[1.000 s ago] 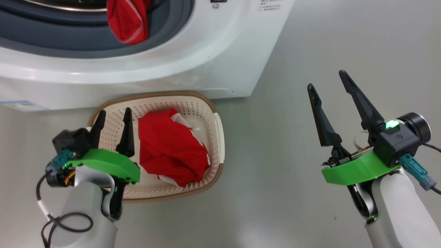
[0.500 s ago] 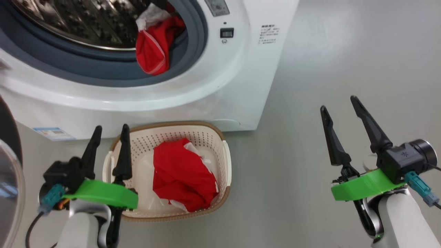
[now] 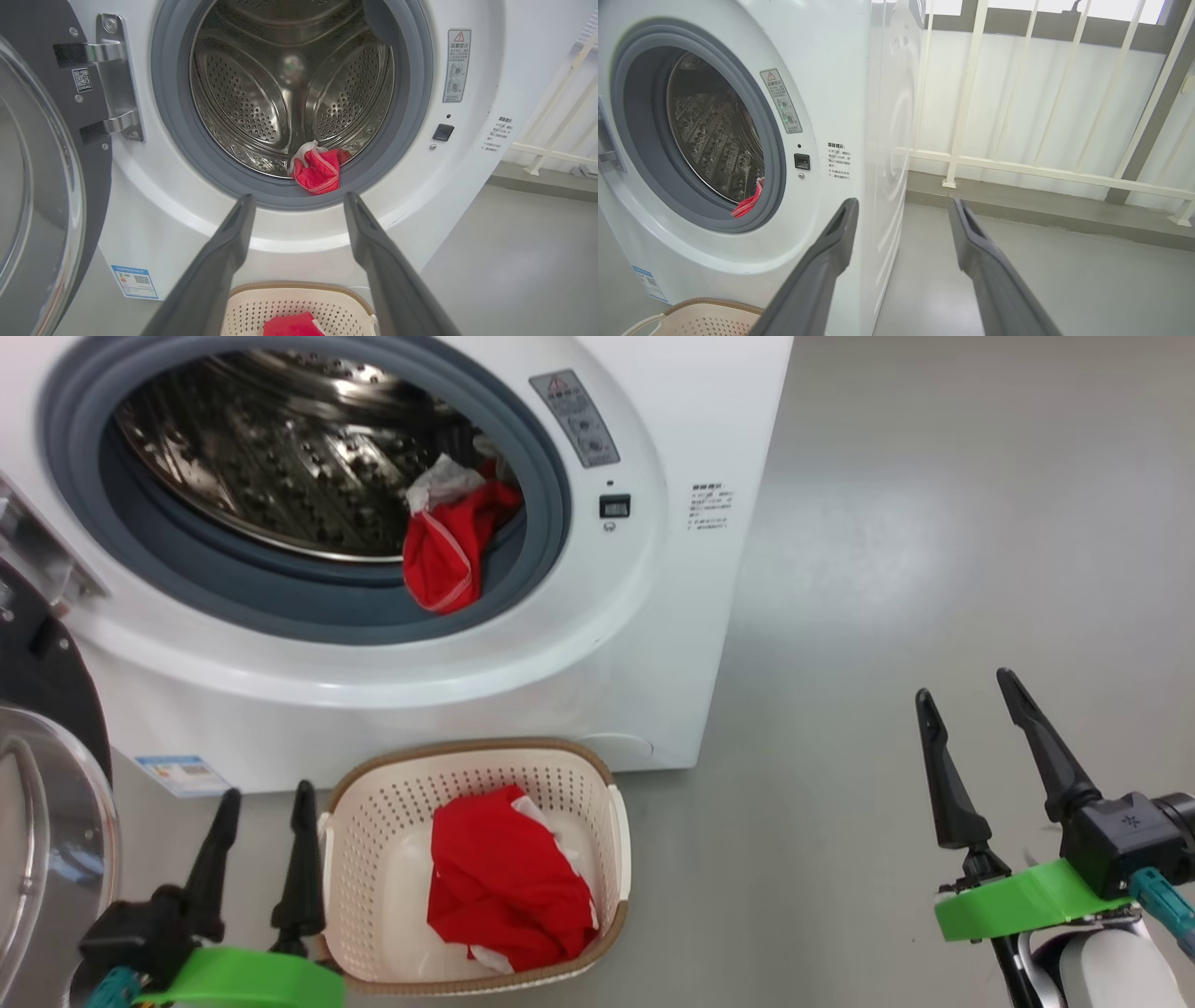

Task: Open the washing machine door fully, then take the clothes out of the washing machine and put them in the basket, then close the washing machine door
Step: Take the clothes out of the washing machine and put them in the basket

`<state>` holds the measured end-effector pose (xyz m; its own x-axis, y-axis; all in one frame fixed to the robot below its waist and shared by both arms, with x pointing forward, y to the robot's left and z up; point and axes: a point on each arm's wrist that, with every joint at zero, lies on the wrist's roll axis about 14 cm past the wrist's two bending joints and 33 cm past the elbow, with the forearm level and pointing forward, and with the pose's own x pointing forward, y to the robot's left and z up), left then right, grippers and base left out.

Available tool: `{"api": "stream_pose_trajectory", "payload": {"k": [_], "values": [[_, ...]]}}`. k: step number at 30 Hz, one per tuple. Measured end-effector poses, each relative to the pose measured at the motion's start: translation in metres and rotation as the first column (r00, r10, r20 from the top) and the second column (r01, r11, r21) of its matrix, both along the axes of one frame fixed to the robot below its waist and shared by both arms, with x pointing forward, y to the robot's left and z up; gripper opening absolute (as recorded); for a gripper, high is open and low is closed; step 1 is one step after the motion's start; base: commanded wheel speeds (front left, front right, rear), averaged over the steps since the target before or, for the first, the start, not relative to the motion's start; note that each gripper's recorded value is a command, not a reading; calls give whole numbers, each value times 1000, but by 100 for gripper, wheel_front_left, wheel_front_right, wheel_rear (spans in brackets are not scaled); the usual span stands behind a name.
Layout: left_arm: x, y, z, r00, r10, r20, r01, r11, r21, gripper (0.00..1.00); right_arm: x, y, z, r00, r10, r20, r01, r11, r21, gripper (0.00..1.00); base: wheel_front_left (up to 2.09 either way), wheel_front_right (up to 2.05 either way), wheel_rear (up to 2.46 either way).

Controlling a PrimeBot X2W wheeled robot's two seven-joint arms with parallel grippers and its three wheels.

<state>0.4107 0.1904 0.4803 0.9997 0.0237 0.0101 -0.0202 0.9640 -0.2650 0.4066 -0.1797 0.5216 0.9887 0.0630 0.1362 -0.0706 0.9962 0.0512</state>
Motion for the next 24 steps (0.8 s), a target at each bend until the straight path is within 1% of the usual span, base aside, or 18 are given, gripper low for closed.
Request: {"api": "stream_pose_trajectory", "payload": {"k": [9, 18, 24], "values": [[-30, 13, 16, 998, 32, 46, -33, 999, 30, 100, -25, -10, 22, 998, -30, 59, 30, 1000, -4, 100, 0, 0, 0], [-50, 13, 21, 998, 28, 61, -30, 999, 35, 100, -49, -20, 25, 996, -65, 69, 65, 998, -1, 100, 0, 0, 0], [-56, 11, 28, 996, 20, 81, -22, 999, 31, 100, -61, -24, 28, 993, -79, 82, 79, 997, 4, 100, 0, 0, 0]]}}
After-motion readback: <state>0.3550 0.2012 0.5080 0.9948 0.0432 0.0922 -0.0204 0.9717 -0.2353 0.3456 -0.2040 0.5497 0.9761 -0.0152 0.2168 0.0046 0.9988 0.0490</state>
